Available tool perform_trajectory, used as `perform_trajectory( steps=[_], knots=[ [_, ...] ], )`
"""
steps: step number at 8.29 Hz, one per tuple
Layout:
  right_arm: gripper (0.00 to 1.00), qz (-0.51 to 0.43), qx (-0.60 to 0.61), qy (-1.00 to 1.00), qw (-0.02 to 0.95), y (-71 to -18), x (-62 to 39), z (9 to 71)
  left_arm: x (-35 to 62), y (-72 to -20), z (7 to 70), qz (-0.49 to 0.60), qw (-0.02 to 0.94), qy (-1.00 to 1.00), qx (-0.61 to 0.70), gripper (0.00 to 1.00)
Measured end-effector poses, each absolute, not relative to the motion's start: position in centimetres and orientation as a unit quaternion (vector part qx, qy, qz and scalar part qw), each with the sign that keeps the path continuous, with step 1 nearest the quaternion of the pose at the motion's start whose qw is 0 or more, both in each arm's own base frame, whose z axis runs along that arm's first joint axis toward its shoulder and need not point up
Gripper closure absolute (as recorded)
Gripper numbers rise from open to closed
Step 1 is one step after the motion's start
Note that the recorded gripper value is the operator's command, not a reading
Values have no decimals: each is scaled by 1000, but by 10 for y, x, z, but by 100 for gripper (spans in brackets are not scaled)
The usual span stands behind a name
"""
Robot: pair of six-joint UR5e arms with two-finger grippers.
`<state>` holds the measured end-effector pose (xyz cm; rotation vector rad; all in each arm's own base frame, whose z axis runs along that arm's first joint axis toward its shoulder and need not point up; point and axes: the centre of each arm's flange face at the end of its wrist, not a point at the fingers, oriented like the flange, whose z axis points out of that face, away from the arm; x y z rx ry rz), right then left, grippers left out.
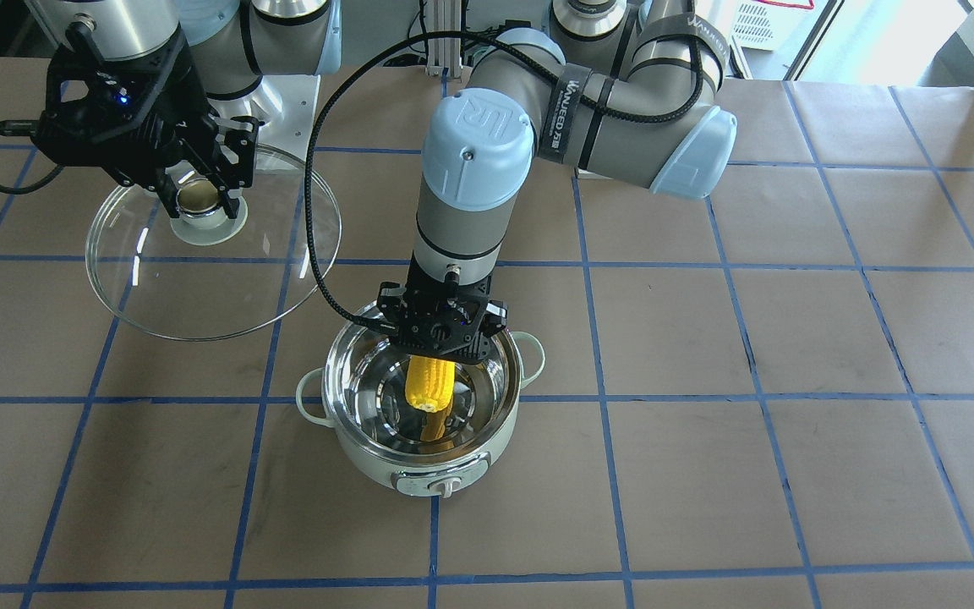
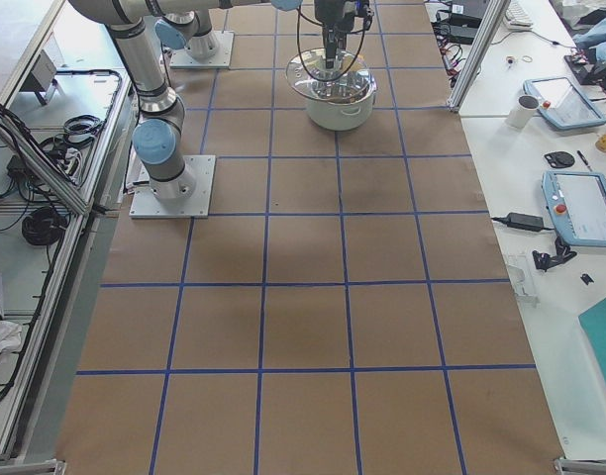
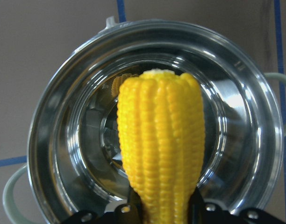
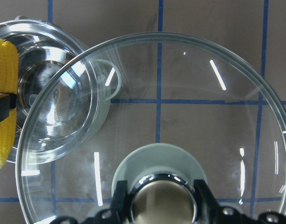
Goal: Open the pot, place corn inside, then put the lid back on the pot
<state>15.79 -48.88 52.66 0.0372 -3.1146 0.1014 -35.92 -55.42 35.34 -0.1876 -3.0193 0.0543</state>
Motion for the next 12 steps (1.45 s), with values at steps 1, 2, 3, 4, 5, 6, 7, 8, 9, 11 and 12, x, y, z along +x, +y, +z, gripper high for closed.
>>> perform_trajectory(
  steps=[1, 2, 3, 4, 5, 6, 7, 8, 9, 11, 12],
  knots=[
    [62, 30, 14, -999, 13, -489, 149, 528, -368, -560, 341, 25, 67, -995, -66, 100],
    [62, 27, 15, -999, 11, -488, 143, 530, -373, -565, 331, 31, 72, -994, -70, 100],
    [62, 26, 16, -999, 9, -487, 140, 531, -376, -568, 322, 31, 73, -994, -72, 100],
    [62, 26, 17, -1000, 7, -487, 139, 531, -377, -570, 313, 29, 71, -994, -75, 82],
    [62, 26, 17, -1000, 4, -487, 138, 531, -377, -572, 306, 25, 68, -994, -77, 56],
    [62, 26, 17, -999, 3, -486, 138, 532, -377, -572, 301, 21, 65, -995, -77, 12],
    [62, 26, 21, -999, 3, -487, 138, 532, -377, -572, 299, 17, 64, -995, -78, 0],
    [62, 26, 25, -999, 4, -487, 137, 532, -377, -572, 297, 15, 63, -995, -78, 0],
    [62, 26, 28, -999, 5, -487, 137, 532, -377, -572, 297, 16, 63, -995, -79, 0],
    [62, 24, 30, -999, 6, -486, 137, 531, -376, -571, 300, 12, 60, -995, -79, 0],
    [62, 22, 30, -999, 7, -486, 136, 530, -373, -568, 304, 0, 51, -996, -78, 0]
  ],
)
